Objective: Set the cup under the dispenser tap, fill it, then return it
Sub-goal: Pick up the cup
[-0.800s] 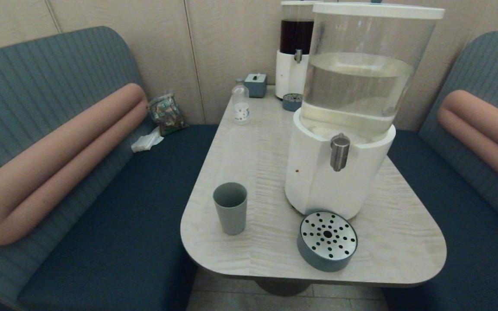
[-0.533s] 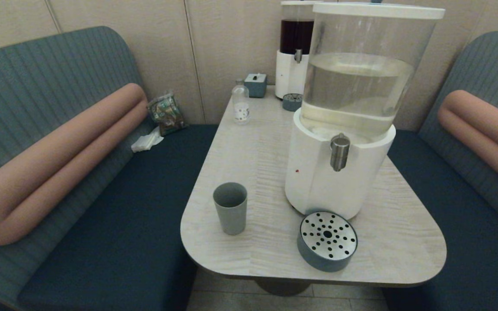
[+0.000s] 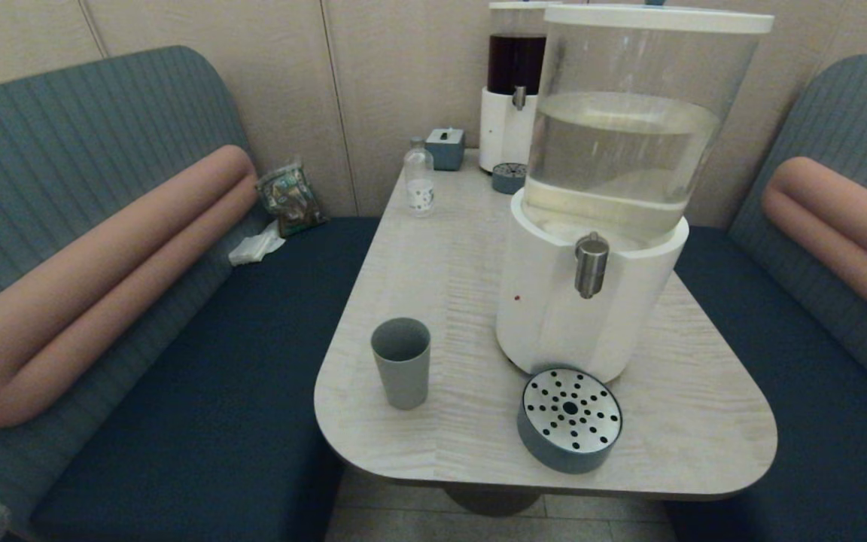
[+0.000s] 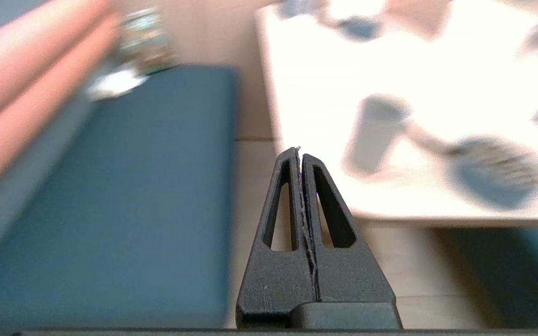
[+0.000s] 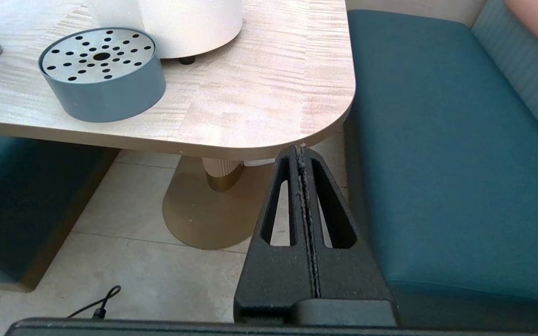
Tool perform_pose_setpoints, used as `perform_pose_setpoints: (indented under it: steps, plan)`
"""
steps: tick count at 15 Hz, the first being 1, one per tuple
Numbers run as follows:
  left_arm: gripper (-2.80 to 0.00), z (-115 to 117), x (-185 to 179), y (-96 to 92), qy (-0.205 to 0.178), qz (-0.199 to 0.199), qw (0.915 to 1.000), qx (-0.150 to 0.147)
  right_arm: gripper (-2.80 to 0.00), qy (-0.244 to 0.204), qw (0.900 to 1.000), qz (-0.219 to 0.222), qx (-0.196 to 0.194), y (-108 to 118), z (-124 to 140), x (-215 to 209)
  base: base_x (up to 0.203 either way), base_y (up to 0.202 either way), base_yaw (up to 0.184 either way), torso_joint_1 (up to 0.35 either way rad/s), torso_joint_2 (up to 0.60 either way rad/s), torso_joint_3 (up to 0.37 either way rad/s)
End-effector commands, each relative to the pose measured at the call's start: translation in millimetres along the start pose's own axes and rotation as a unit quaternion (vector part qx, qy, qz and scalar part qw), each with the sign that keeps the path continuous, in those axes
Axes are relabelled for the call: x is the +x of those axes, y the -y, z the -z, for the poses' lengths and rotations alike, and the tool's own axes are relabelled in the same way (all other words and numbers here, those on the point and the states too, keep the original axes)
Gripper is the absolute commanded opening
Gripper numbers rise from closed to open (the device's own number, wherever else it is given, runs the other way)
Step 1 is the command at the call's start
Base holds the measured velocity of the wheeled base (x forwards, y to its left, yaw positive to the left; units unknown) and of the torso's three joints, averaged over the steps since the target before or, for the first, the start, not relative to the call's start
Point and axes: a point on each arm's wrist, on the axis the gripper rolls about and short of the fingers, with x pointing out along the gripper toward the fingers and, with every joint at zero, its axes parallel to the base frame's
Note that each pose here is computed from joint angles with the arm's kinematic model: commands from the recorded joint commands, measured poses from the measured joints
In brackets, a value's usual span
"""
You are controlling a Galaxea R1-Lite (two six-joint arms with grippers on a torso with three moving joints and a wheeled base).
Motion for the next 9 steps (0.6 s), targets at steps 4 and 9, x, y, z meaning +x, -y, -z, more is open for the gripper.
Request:
perform_pose_setpoints:
  steps: [4, 9]
  plan:
    - [-2.8, -55, 67, 1.0, -0.038, 0.092, 0.9948, -0.023, -2.8, 0.0, 1.0, 0.0, 0.0, 0, 0, 0, 0.0, 0.0, 0.0, 0.0, 0.0, 0.0]
    - [0.0, -53, 162, -10.4, -0.042, 0.14, 0.9891, -0.02, -2.8, 0.0, 1.0, 0.0, 0.0, 0, 0, 0, 0.0, 0.0, 0.0, 0.0, 0.0, 0.0]
